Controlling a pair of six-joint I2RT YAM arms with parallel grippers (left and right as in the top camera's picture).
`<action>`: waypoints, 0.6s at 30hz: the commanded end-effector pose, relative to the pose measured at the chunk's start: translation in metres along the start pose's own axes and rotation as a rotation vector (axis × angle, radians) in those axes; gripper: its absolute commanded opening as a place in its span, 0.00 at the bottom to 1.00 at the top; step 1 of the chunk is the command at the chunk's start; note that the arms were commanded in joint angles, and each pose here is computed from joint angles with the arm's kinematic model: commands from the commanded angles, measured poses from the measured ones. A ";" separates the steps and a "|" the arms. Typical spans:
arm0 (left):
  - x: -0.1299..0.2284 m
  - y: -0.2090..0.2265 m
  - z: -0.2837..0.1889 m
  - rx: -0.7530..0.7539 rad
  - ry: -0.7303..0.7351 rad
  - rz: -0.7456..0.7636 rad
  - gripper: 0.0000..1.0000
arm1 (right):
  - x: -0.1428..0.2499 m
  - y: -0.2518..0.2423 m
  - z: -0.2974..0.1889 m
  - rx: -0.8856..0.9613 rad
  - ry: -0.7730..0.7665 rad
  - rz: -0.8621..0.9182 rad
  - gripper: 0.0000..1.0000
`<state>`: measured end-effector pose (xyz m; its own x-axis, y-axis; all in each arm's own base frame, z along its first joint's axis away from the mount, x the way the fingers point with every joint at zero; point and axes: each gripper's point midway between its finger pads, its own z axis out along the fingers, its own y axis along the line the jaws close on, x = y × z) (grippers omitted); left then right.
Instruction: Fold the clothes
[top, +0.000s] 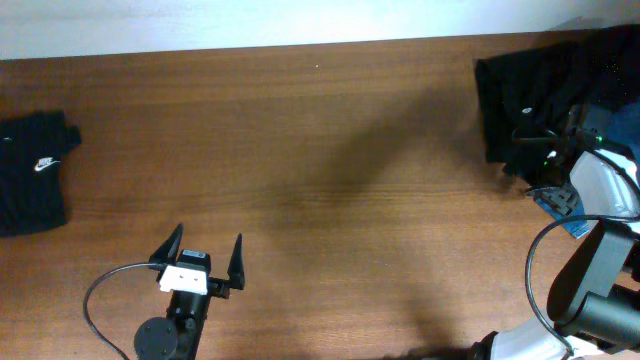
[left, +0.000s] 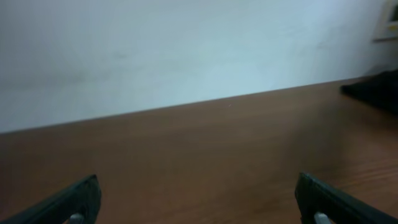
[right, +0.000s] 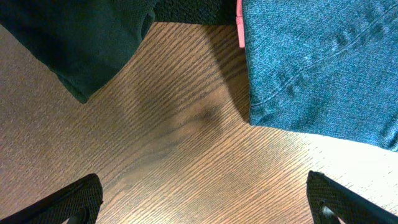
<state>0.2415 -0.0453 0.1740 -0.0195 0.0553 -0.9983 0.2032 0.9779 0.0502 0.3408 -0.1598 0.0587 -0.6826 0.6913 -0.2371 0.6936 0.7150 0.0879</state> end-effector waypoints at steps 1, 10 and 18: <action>0.019 0.014 0.000 -0.081 0.057 0.008 0.99 | -0.007 -0.001 -0.007 0.001 -0.027 0.017 0.99; 0.018 0.017 0.000 -0.101 0.055 0.032 0.99 | -0.007 -0.001 -0.007 0.001 -0.026 0.017 0.99; 0.018 0.018 0.000 -0.106 0.053 0.031 1.00 | -0.007 -0.001 -0.007 0.001 -0.027 0.017 0.99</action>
<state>0.2441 -0.0293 0.1581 -0.0741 0.0752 -0.9944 0.1140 0.9913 0.0665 0.3408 -0.1598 0.0587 -0.6823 0.6915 -0.2371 0.6938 0.7148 0.0880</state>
